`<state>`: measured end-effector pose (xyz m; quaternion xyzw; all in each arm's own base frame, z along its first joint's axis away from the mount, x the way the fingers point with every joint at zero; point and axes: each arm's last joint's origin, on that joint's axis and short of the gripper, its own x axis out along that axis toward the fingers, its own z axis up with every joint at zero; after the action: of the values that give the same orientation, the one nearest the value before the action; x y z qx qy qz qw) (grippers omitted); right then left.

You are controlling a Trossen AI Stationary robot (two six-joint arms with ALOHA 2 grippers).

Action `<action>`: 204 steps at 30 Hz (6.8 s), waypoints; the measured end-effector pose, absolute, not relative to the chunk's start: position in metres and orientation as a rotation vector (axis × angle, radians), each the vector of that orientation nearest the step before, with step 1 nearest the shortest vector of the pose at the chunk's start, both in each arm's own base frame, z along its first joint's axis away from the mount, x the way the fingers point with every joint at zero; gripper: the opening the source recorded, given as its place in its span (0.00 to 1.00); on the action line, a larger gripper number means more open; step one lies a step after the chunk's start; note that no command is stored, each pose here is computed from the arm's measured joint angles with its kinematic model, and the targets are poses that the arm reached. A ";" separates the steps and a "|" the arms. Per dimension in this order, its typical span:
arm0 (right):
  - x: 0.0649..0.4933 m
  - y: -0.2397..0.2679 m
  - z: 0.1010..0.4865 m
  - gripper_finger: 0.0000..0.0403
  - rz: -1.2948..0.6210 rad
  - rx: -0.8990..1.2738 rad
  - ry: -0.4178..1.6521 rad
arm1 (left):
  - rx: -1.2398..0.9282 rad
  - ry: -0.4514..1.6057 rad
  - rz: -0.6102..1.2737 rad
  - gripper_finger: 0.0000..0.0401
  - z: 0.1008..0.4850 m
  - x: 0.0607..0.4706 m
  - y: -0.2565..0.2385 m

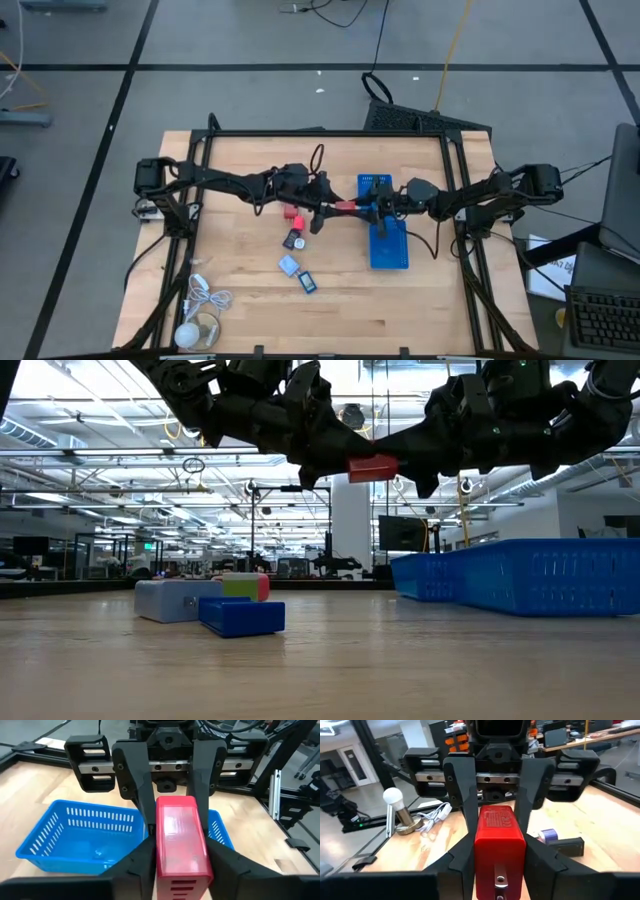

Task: Pick & Place Office items
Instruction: Put the top red charger adapter into the top blue bin, then put the red charger adapter into the top blue bin

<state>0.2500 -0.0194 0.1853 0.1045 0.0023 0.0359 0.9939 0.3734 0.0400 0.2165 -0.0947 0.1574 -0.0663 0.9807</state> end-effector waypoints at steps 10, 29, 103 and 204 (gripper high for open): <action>0.248 -0.018 0.186 0.28 0.096 0.192 -0.014 | -0.259 0.331 -0.095 0.74 0.248 0.351 0.047; 0.239 -0.019 0.192 0.28 0.068 0.176 0.048 | -0.169 0.300 0.074 0.88 0.236 0.255 0.058; 0.262 -0.101 0.194 0.30 -0.427 0.194 1.227 | -0.319 0.349 0.292 0.88 0.203 0.228 0.062; 0.200 -0.030 0.261 0.63 -0.069 -0.109 -0.114 | 0.074 0.896 0.162 0.88 0.140 0.325 0.013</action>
<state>0.2003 -0.0304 0.2615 -0.0543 -0.0567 -0.0343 0.9963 0.3255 0.0131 0.1403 0.0359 0.4328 0.0780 0.8974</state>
